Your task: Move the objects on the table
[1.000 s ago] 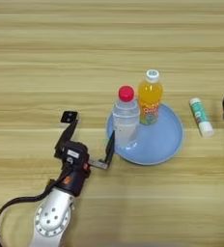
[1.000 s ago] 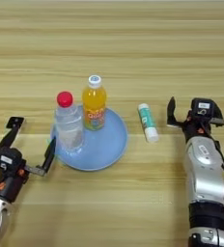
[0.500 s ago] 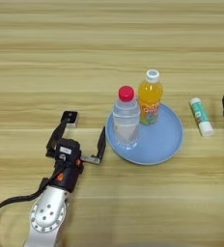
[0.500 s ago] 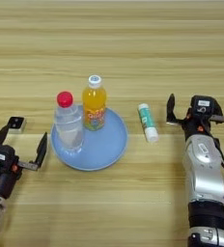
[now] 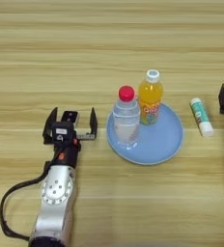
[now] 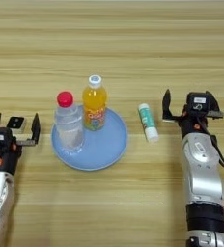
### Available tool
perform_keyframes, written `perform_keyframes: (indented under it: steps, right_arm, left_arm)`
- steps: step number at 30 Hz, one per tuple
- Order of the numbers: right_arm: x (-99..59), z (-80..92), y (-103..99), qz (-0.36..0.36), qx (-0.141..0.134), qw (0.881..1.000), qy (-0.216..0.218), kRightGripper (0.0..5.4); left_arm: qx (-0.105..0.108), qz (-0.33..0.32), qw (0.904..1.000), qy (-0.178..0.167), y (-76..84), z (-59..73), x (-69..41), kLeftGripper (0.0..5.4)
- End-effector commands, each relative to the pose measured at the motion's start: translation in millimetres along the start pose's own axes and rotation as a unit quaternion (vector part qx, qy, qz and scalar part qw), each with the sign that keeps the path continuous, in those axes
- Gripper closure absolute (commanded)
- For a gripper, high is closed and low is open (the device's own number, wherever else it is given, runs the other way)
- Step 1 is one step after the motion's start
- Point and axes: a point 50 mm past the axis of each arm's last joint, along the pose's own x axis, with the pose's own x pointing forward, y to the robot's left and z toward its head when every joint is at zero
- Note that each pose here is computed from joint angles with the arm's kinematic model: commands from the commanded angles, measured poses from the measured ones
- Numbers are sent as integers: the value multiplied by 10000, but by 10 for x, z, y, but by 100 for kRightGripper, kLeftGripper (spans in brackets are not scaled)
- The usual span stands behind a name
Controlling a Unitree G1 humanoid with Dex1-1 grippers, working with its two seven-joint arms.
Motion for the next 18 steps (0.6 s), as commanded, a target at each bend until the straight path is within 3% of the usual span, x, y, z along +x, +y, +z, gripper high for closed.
perform_keyframes:
  steps: [1, 6, 13, 18]
  right_arm:
    - [-29, 13, 20, 87, 11, 9999, -54, 0]
    - [-87, 94, 44, 281, -42, 9993, -244, 0]
    - [-307, 299, 177, 1081, -284, 9931, -360, 0]
    - [-483, 482, 198, 1590, -131, 9865, -375, 0]
  left_arm:
    - [92, 260, 9994, -212, 143, 49, 137, 1]
    - [88, 380, 9988, -291, 218, 45, 113, 1]
    - [87, 347, 9990, -249, 170, 10, 83, 1]
    - [95, 278, 9993, -220, 140, -2, 75, 1]
